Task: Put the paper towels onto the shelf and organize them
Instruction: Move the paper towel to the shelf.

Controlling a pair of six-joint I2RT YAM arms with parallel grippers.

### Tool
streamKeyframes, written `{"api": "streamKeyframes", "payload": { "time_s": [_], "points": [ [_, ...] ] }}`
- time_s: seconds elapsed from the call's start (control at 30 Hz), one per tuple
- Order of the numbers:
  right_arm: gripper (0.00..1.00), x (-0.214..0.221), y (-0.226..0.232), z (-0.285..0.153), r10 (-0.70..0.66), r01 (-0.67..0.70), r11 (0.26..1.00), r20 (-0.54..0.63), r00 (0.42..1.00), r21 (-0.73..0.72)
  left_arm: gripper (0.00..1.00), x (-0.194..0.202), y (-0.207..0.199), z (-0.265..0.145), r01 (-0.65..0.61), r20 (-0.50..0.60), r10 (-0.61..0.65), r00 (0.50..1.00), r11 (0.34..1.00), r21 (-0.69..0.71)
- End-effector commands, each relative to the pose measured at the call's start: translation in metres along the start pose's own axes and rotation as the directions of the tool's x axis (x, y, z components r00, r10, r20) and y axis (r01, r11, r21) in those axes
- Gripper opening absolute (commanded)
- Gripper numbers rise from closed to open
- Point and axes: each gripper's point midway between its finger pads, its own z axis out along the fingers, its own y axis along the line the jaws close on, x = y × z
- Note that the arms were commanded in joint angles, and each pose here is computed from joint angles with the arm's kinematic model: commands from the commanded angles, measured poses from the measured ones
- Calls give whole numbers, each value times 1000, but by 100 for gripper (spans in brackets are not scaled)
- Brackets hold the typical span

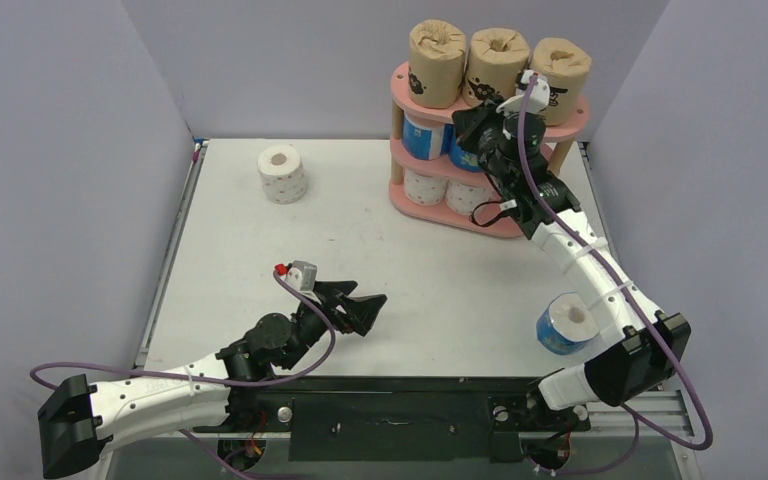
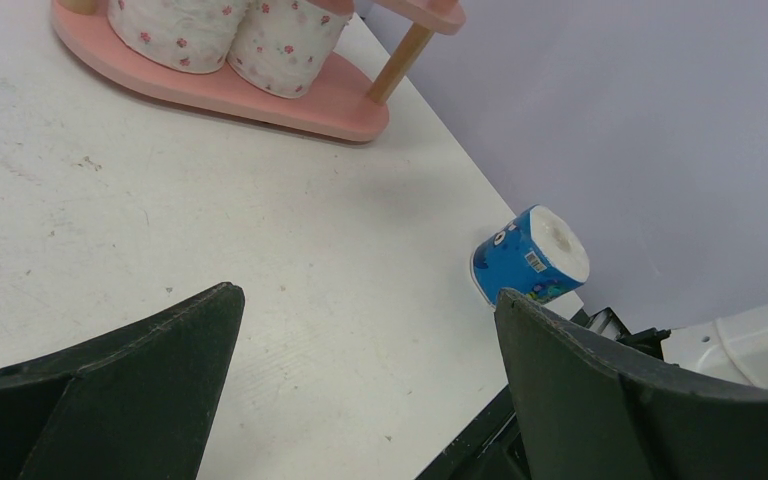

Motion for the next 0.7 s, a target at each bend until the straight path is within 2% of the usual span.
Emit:
{"api": "streamKeyframes", "payload": {
  "time_s": [0.0, 0.27, 0.67],
  "points": [
    [0, -18, 38, -15, -8, 14, 994, 53, 999, -107, 97, -15, -12, 2, 13, 42, -14, 999, 999, 37],
    [0, -3, 61, 7, -7, 7, 989, -2, 1000, -147, 97, -17, -13, 0, 26, 45, -28, 999, 999, 45],
    [0, -3, 78, 39, 12, -14, 986, -8, 1000, -167, 97, -19, -13, -2, 27, 52, -29, 998, 999, 43]
  ]
}}
